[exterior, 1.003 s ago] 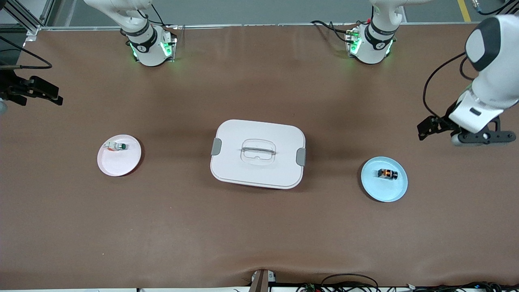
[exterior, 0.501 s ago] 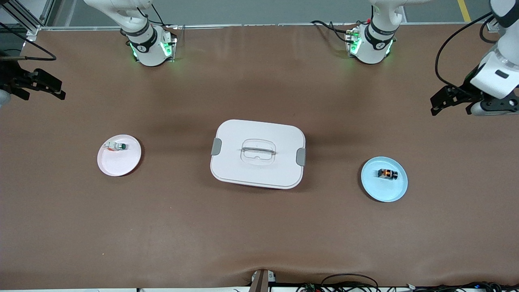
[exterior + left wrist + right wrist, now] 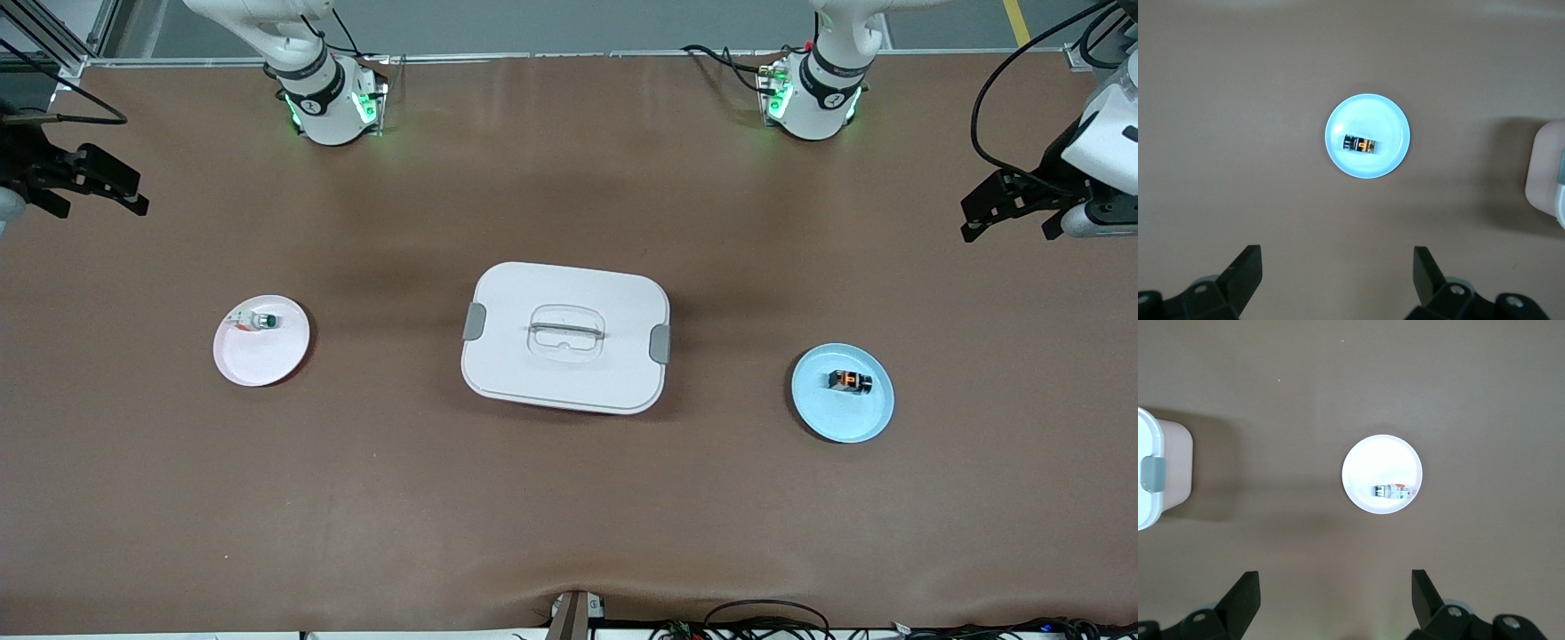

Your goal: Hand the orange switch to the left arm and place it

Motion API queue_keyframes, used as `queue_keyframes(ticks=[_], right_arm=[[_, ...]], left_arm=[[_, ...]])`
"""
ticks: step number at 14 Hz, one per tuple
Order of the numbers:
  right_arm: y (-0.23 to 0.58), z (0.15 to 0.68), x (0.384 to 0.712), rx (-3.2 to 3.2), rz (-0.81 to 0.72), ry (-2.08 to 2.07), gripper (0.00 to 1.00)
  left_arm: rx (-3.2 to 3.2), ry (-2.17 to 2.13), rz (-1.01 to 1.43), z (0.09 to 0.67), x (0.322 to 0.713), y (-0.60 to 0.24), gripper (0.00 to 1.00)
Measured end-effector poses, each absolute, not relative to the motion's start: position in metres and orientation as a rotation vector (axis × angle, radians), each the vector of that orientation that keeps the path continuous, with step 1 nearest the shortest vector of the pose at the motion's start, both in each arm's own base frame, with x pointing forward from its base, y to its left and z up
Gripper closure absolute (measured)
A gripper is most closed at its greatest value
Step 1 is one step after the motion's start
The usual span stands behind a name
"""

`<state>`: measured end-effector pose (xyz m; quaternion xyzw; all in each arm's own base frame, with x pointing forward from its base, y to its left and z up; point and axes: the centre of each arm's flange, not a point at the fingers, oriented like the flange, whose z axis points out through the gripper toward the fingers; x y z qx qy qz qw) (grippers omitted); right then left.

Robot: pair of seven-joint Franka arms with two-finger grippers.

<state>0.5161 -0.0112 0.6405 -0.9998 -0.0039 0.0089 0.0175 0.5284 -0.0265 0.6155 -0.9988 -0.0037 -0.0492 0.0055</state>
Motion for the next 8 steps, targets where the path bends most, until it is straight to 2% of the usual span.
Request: queue_keyframes(ticks=[8], right_arm=[[-0.026, 0.634, 0.516, -3.09, 0.037, 0.04, 0.0]], left_arm=[[-3.162, -0.011, -0.011, 0.624, 0.551, -0.028, 0.0]])
